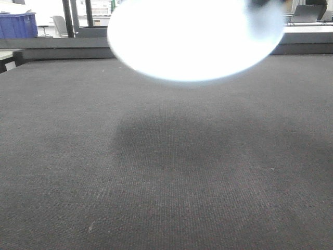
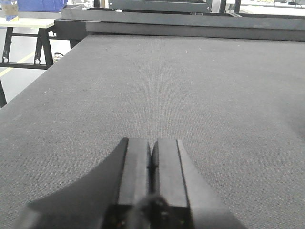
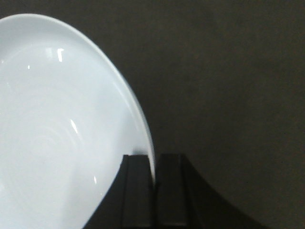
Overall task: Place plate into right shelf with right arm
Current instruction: 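Lift the white plate upright off the table with the right gripper, then drive the base, holding the plate, to the shelf of blue bins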
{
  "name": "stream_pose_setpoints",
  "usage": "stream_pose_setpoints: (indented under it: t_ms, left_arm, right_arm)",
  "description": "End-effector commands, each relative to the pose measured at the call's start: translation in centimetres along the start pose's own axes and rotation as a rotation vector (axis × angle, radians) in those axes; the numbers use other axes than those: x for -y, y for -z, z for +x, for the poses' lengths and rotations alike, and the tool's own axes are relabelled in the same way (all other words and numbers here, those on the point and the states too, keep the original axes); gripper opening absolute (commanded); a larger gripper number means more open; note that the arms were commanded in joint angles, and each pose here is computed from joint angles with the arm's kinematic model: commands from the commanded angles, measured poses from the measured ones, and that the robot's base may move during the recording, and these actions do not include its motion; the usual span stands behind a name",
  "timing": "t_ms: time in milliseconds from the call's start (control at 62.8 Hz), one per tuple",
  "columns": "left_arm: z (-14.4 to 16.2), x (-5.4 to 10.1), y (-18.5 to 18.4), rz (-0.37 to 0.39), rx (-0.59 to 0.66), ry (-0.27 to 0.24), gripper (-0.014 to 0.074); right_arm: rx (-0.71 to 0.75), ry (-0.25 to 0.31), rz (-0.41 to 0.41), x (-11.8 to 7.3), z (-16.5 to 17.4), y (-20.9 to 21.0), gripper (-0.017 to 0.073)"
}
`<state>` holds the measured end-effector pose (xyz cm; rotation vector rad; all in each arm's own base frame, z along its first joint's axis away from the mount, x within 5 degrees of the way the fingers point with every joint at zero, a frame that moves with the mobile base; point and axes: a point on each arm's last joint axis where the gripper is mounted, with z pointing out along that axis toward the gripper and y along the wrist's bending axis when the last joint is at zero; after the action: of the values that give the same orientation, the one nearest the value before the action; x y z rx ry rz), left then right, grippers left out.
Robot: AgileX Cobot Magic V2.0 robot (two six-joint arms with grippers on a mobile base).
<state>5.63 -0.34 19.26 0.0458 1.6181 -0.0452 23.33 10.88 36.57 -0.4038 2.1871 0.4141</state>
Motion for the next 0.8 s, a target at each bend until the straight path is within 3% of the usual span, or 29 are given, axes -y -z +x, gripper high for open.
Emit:
stream_pose_setpoints:
  t_ms: [0, 191, 398, 781]
  left_arm:
    - [-0.5, 0.0, 0.0, -0.004, 0.081, 0.009, -0.0047]
    - [-0.5, 0.0, 0.0, -0.004, 0.081, 0.009, -0.0047]
    - [-0.5, 0.0, 0.0, -0.004, 0.081, 0.009, -0.0047]
    - [-0.5, 0.0, 0.0, -0.004, 0.081, 0.009, -0.0047]
  right_arm:
    - [0.227, 0.037, 0.013, -0.4, -1.1, 4.9, 0.0057]
    - [0.512, 0.048, 0.017, -0.7, 2.3, 11.3, 0.0057]
    - [0.711, 0.052, 0.020, -0.4, 7.4, 14.8, 0.0057]
    - [0.820, 0.049, 0.027, 0.3, 13.1, 14.8, 0.0057]
